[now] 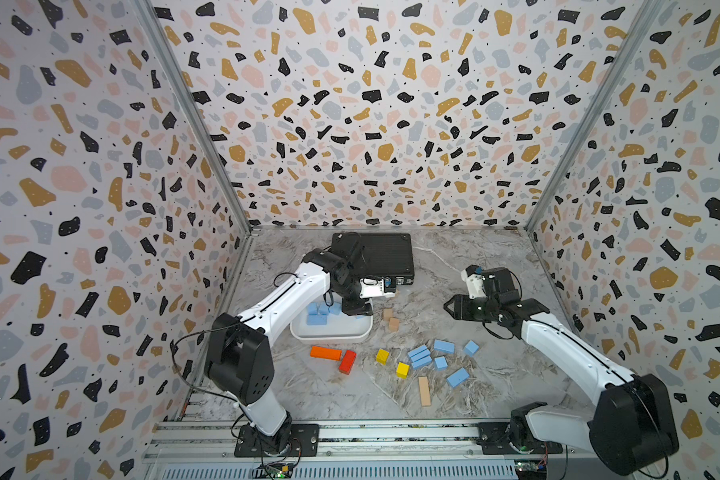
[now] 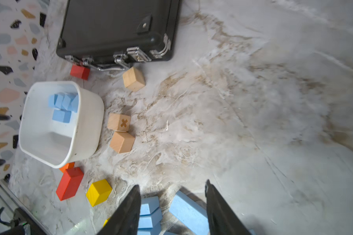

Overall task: Pick out the blue building blocks
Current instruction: Pick up the building block from the center of the board.

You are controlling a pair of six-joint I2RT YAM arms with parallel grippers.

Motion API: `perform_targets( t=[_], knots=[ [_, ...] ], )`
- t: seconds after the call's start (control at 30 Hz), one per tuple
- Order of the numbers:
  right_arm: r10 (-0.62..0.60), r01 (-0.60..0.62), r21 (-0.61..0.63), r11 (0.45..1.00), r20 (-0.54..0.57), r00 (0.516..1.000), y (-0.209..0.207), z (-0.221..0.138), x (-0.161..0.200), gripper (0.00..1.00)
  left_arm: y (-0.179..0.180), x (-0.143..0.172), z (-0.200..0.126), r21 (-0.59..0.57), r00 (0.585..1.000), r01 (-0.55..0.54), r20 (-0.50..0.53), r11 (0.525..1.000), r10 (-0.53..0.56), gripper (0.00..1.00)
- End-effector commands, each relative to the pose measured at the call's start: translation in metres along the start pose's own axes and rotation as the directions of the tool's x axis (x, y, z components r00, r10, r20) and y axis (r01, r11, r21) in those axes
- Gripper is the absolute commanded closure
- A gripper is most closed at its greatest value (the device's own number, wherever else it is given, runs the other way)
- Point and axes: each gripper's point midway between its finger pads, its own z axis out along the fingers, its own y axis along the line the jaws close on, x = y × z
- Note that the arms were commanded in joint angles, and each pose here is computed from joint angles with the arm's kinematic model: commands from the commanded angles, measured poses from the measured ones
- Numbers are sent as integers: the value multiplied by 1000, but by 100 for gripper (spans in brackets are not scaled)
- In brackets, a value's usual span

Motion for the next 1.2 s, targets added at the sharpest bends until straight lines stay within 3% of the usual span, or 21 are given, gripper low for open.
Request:
perform_targets(
  t=[0.0,0.17,0.27,0.43,0.6,0.83,1.17],
  knots=[
    [59,-59,-5,998,58,997,-6,-24,-2,46,-18,-16,22,94,987,-158,-25,983,161,44],
    [82,-85,42,996,68,994,-22,-40,18,46,-36,-42,60,176,951,-301,-20,937,309,44],
    [101,-104,49,993,59,993,-24,-44,27,46,-45,-56,77,202,951,-293,-39,935,306,44],
    [136,-139,35,990,81,987,-25,-44,33,46,-51,-72,90,210,995,-62,-65,976,77,45],
    [163,-164,9,986,83,983,-24,-37,34,46,-60,-74,97,225,981,181,-105,957,-160,47],
    [165,-165,-2,986,78,983,-23,-34,32,46,-70,-44,113,167,979,92,-194,982,-58,48],
    [163,-164,5,986,81,983,-24,-35,34,46,-86,-31,138,192,969,93,-244,977,-44,47]
  ],
)
